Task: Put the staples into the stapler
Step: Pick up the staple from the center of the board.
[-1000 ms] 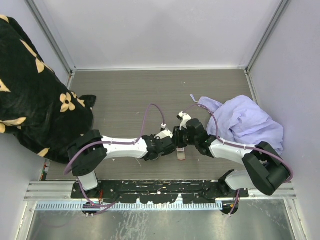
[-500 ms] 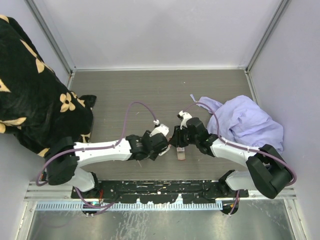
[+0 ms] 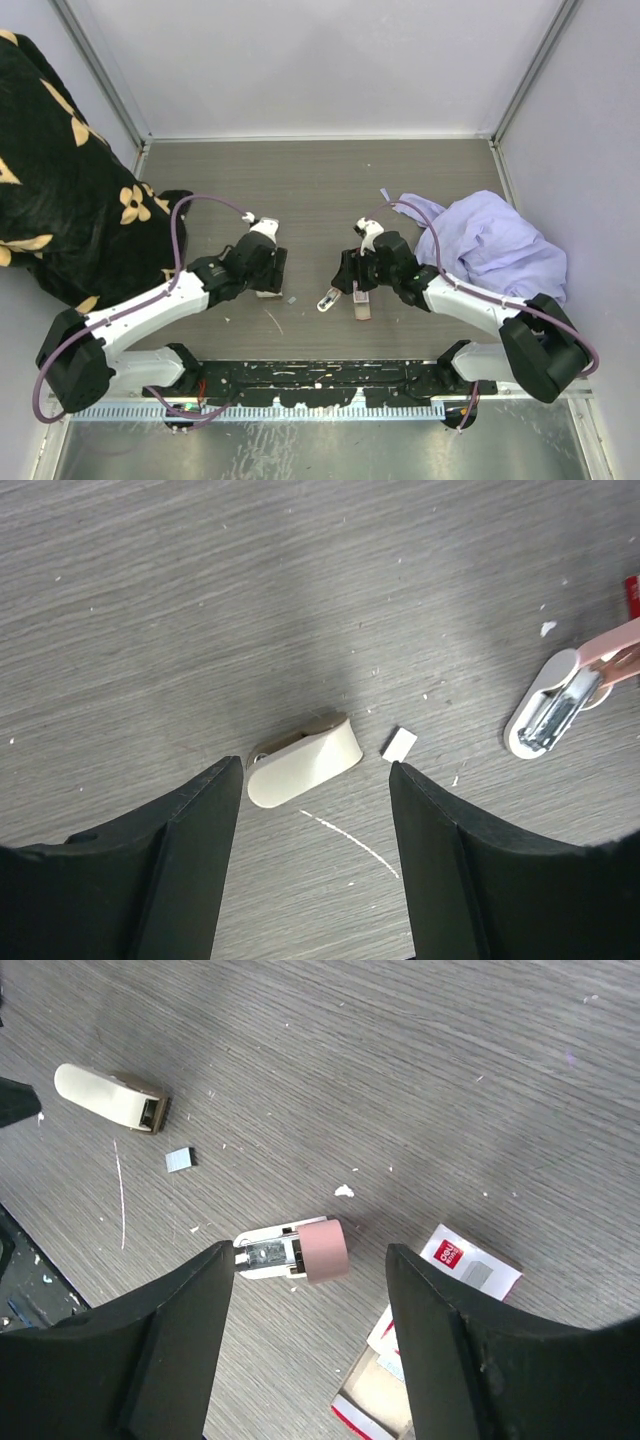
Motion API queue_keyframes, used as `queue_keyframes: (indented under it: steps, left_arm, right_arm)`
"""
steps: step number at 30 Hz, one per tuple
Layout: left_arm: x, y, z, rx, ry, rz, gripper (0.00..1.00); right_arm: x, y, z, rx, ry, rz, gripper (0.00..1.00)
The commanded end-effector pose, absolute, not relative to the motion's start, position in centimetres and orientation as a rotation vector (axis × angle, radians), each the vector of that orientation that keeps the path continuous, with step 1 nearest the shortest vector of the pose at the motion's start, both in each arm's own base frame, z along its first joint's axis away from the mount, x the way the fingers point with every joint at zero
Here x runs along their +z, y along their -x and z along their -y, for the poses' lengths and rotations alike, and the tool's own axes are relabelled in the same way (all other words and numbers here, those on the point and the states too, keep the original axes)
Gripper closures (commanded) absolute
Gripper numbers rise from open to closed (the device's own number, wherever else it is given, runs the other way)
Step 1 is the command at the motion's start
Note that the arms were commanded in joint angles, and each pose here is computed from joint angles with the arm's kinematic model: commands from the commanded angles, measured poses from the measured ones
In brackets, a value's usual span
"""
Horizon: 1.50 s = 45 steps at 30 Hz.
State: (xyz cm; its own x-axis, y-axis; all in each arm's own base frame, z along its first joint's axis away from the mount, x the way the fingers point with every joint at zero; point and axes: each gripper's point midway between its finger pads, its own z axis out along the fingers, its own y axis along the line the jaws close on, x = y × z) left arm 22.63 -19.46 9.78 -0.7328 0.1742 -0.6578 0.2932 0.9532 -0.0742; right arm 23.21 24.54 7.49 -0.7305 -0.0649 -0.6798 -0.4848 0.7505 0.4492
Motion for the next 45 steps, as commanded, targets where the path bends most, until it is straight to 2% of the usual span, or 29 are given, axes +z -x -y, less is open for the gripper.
queue_keyframes:
  steps: [1,5,9,17,29,33,45]
  left_arm:
    - [11.9,-23.8,20.4,-0.384,-0.3,-2.331,0.37]
    - [12.0,-25.1,19.0,-0.395,-0.232,-2.31,0.35]
    - [12.6,-27.6,16.0,-0.394,-0.076,-2.233,0.23]
    - [12.5,-29.6,11.5,-0.324,0.133,-2.017,0.15]
    - [13.6,-28.2,7.8,-0.228,0.253,-1.865,0.13]
    - [13.4,-28.3,7.9,-0.221,0.246,-1.885,0.09]
    - [12.7,-28.6,8.5,-0.229,0.228,-1.915,0.08]
  right_arm:
    - [11.0,-24.8,-24.8,0.802,0.408,-2.168,0.31]
    - [13.0,-25.8,-23.1,0.665,0.392,-2.144,0.31]
    - [15.2,-26.4,-23.0,0.565,0.41,-2.153,0.33]
    - [14.9,-23.6,-31.1,0.463,0.613,-2.217,0.38]
    - [8.9,-22.3,-38.3,0.453,0.854,-2.258,0.45]
    - [7.2,-22.1,-39.1,0.426,0.909,-2.265,0.47]
    - [5.3,-22.1,-39.7,0.399,0.937,-2.275,0.5]
